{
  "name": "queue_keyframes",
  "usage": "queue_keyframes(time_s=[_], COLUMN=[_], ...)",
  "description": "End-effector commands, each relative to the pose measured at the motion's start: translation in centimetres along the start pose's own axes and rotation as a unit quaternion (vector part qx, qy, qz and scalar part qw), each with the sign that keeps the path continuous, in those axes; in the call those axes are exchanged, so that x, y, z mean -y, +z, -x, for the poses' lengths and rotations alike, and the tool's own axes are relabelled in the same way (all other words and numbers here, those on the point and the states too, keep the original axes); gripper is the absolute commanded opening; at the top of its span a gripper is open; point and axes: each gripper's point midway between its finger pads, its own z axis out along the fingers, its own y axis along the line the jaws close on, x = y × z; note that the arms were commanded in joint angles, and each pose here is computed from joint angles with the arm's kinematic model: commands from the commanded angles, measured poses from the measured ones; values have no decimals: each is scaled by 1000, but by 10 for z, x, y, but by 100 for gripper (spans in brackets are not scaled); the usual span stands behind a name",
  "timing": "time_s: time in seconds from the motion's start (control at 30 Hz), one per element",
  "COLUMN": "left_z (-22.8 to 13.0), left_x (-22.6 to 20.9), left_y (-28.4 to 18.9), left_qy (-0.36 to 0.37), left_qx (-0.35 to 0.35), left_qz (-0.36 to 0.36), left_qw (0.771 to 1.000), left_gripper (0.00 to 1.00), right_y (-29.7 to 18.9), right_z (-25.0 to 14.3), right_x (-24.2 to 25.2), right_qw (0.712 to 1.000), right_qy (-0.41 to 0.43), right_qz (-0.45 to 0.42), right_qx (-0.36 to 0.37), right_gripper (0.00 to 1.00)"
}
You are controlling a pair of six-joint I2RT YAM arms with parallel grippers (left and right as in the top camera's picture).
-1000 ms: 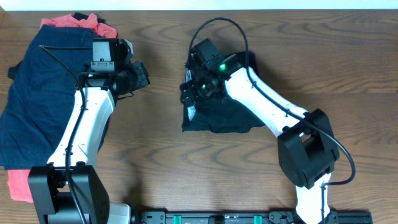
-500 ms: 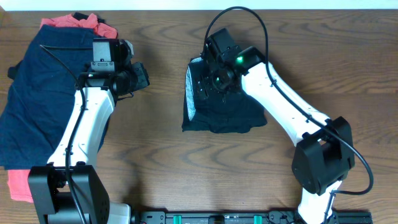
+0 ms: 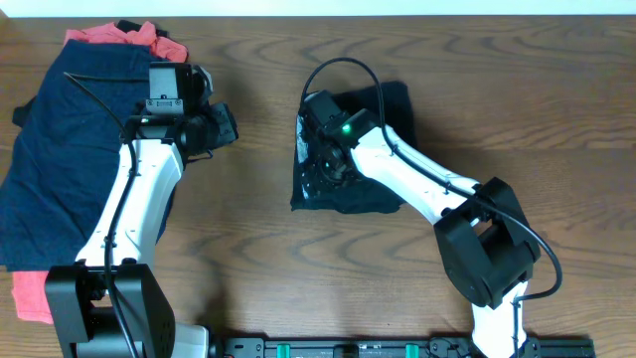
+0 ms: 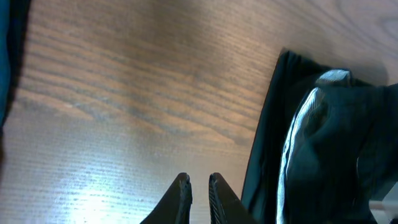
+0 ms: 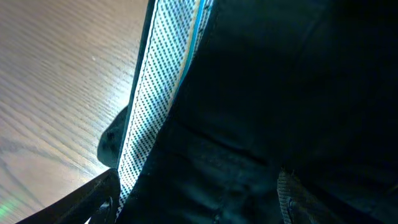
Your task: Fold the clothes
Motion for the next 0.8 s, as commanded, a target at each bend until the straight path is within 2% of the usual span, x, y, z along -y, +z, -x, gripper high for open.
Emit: queue_keyframes(time_s=[0.0,0.17,0.27,0.47,0.5,0.63,0.77], left_z=[-6,-9,-9,-8,-7,-7,-7], left_x=[-7,-9,-9,-18,-19,-19,-19], left_y=[8,13,13,12,12,12,12], left_qy=[0,-2,-2,-2,-2,-2,-2], left_qx=[-14,-23,-23,-17,-16,-15,-15], left_qz=[11,13,14,41,42,42,42], left_qw=[1000,1000,1000,999,999,999,999], left_gripper=[15,15,17,17,21,21,21], right_y=[2,-8,-36,-94,-98,-92,-65], right_z=[0,6,14,29,30,23,9], right_x=[4,11,18,49,56,76,87], right_qw=[1000,1000,998,991,990,992,993], right_qy=[-7,16,50,92,98,98,105], right_qz=[-12,-13,-10,-7,-9,-21,-38], right_qx=[1,13,34,98,101,83,46], right_gripper=[80,78,78,86,87,89,89])
